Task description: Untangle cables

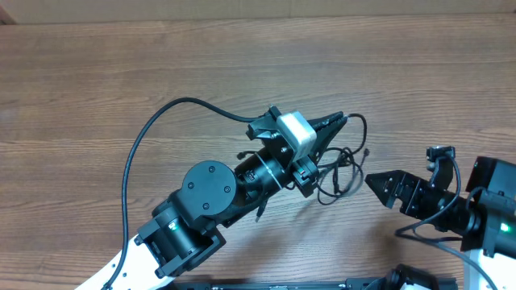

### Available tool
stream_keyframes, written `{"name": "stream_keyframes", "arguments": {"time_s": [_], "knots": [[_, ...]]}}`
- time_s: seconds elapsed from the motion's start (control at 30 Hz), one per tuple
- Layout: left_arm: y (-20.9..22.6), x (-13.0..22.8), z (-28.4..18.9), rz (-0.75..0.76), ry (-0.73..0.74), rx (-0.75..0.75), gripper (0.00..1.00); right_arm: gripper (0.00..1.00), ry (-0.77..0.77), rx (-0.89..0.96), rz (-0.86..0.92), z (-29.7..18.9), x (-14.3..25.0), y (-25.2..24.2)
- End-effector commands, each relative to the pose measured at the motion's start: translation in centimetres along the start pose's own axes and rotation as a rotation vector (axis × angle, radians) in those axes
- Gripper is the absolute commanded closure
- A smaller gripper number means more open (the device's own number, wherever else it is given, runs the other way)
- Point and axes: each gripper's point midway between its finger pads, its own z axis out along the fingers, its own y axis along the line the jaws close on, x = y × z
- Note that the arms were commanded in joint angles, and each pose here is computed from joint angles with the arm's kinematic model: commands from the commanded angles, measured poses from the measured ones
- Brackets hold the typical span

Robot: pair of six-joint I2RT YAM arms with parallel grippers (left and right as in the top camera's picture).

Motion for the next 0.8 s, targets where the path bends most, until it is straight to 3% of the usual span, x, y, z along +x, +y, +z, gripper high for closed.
{"name": "stream_keyframes", "arguments": {"time_s": [0.0, 0.4, 0.6, 0.77], "knots": [[0.3, -2.5, -0.8, -0.03, -0.063, -0.019, 0.96, 0.09, -0.028, -0.131, -0.088, -0.6, -0.3, 2.7], [0.3, -2.4, -0.7, -0.099, -0.062, -0.017, 0.96, 0.1, -0.064, -0.44, -0.416, -2.1, 1.3, 7.7], [0.1, -2.4, -0.7, -0.147, -0.062, -0.008, 0.96, 0.08, -0.078, -0.442, -0.439, -2.1, 1.0, 7.8], [-0.5, -2.9, -0.8, -0.185, -0.077, 0.027, 0.96, 0.15, -0.069, -0.426, -0.418, -2.0, 0.9, 7.5]]}}
